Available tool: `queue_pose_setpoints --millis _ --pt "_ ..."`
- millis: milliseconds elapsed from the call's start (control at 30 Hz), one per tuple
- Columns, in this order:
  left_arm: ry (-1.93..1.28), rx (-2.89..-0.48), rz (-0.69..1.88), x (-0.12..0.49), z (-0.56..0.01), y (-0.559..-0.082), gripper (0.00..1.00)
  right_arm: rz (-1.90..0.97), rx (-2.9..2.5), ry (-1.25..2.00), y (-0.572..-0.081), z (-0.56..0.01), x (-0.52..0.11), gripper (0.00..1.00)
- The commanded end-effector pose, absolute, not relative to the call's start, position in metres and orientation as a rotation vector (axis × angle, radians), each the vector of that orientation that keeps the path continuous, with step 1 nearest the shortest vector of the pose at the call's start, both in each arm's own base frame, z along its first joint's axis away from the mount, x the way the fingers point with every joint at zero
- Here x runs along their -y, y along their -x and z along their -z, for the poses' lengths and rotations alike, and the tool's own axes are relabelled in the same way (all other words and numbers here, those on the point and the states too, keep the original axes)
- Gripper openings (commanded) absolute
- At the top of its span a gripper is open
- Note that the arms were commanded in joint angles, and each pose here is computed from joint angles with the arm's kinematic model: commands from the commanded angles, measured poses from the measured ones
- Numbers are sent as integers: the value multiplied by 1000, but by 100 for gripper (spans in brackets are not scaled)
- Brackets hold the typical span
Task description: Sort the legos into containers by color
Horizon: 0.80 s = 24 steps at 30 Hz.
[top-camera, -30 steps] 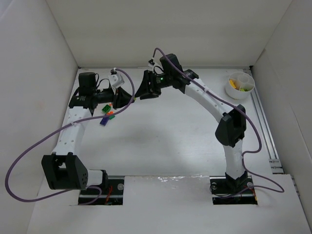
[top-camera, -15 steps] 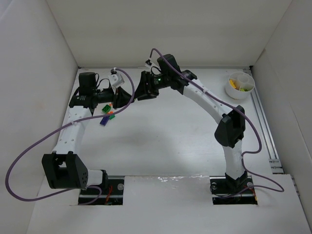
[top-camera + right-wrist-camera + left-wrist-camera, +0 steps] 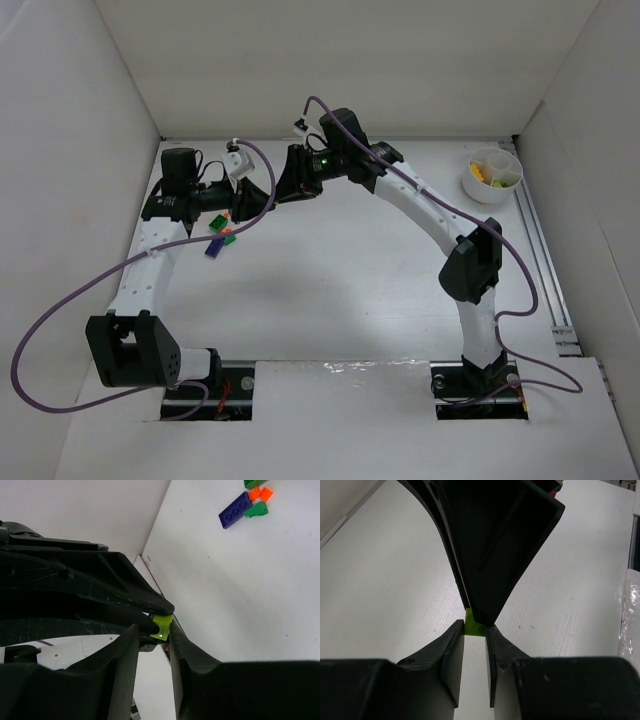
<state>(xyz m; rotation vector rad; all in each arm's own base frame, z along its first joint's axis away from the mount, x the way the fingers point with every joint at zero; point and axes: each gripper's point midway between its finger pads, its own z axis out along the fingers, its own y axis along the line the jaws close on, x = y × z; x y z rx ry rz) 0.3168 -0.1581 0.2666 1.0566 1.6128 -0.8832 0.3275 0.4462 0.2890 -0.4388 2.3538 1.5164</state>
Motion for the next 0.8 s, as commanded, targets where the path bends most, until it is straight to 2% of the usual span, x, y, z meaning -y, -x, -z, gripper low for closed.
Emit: queue_pose_setpoints --millis 0,767 --pt "-1085 -1530 875 162 -290 -318 7 -1547 -2280 498 -321 -311 -455 36" --pt "-1094 -1511 887 164 -296 -321 7 -1544 -2334 489 -326 -290 -461 34"
